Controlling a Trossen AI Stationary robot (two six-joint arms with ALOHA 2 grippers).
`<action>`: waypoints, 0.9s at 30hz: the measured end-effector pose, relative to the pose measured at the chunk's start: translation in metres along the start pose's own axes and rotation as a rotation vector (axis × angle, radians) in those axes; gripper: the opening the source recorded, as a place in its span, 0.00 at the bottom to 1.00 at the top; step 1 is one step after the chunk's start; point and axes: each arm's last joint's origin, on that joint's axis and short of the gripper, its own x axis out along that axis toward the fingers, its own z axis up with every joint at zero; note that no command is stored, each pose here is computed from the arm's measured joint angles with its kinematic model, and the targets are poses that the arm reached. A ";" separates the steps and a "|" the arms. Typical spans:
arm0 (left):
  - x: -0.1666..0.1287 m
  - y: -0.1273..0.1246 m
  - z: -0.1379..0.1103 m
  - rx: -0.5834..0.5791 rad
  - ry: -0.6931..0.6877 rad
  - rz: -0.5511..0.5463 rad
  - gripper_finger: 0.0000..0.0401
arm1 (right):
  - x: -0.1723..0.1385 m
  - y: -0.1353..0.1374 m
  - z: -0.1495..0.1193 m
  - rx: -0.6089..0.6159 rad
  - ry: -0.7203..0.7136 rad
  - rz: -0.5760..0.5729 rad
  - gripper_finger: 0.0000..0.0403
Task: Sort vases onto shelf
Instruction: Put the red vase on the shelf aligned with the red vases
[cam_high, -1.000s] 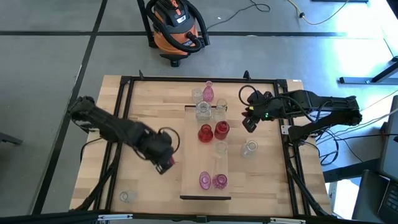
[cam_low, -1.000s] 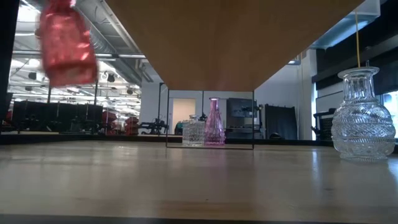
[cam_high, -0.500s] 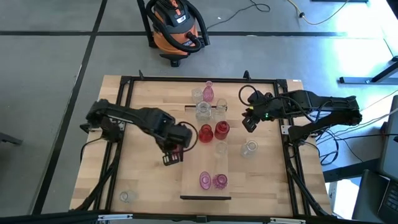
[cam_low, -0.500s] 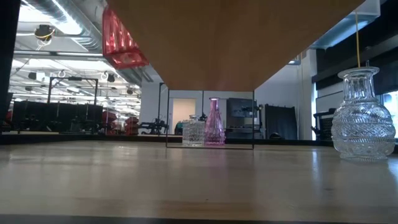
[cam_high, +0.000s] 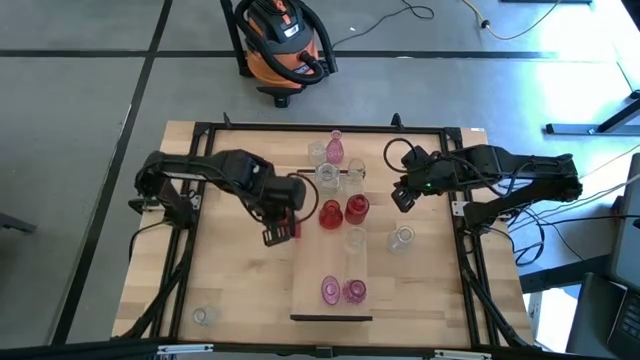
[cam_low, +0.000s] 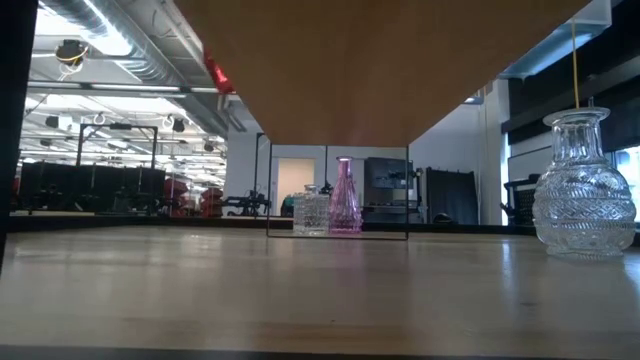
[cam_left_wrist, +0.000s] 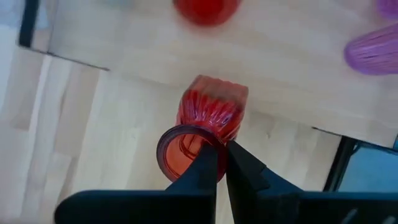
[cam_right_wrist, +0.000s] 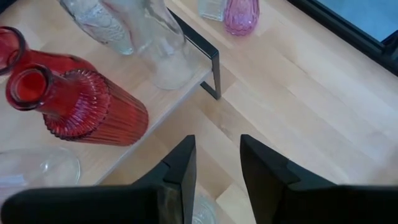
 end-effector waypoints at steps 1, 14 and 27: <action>-0.002 0.003 -0.001 -0.006 0.003 0.002 0.01 | 0.000 0.000 0.000 0.000 0.001 -0.001 0.27; 0.007 0.017 0.011 0.059 0.014 0.044 0.01 | 0.009 0.005 0.001 -0.010 0.019 -0.021 0.27; 0.008 0.019 0.013 0.096 0.005 0.043 0.02 | 0.020 0.012 0.002 -0.023 0.060 -0.034 0.27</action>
